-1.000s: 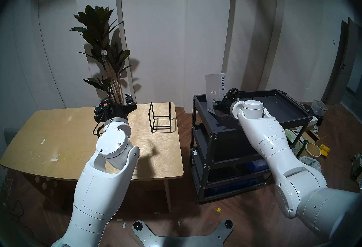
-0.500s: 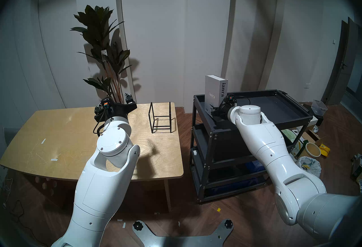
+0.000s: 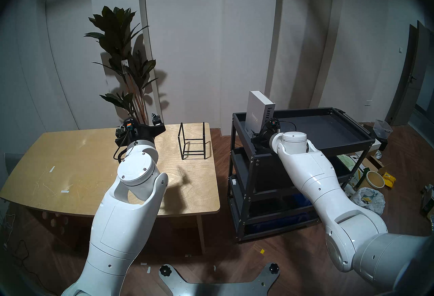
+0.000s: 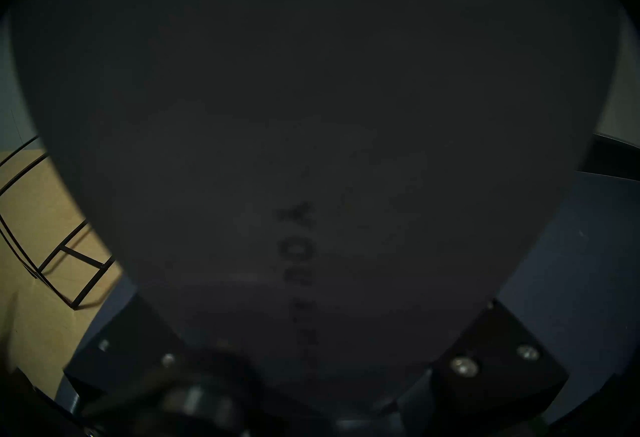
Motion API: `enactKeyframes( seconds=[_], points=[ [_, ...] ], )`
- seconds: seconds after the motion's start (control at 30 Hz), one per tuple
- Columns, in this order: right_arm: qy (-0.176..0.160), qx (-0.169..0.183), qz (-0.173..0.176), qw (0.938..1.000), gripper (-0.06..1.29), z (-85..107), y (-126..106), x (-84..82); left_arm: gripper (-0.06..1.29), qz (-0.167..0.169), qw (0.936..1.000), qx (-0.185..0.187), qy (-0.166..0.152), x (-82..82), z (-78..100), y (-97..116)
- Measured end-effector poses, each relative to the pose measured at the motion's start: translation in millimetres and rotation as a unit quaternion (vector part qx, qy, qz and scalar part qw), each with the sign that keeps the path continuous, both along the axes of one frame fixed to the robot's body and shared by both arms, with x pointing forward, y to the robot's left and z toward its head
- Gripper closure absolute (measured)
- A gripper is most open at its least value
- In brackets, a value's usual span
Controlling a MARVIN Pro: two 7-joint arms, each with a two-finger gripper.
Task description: Transfer books between table and cart
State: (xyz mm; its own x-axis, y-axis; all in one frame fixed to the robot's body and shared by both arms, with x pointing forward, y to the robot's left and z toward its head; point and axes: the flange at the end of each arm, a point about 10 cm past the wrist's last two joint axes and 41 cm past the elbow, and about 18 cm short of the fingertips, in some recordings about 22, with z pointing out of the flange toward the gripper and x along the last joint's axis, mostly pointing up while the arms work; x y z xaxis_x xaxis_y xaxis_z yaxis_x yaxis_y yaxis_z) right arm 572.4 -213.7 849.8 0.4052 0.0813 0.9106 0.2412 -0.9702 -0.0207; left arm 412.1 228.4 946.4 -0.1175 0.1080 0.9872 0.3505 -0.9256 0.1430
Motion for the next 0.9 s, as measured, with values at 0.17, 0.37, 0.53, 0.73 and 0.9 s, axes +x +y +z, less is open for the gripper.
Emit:
enactKeyframes(
  seconds=[0.17,0.37,0.53,0.73,0.9],
  points=[
    [0.001,0.002,-0.003,1.0000,0.62,-0.1,1.1,1.2,0.00,0.001,1.0000,0.000,0.000,0.9,0.0,1.7],
    [0.001,0.005,-0.006,1.0000,0.62,-0.1,2.3,1.6,0.00,0.001,1.0000,0.000,-0.001,1.4,0.3,2.8],
    [0.001,0.007,-0.006,1.0000,0.62,-0.2,2.8,1.5,0.00,0.002,1.0000,0.000,-0.001,1.5,0.5,3.0],
    [0.014,0.012,-0.005,0.9998,0.62,-10.7,3.6,-2.6,0.00,0.001,1.0000,-0.001,-0.001,1.7,0.7,2.5],
    [0.015,0.018,-0.004,0.9997,0.52,-11.2,4.0,-3.8,0.00,0.001,1.0000,-0.003,-0.001,1.8,0.6,1.3]
  ],
)
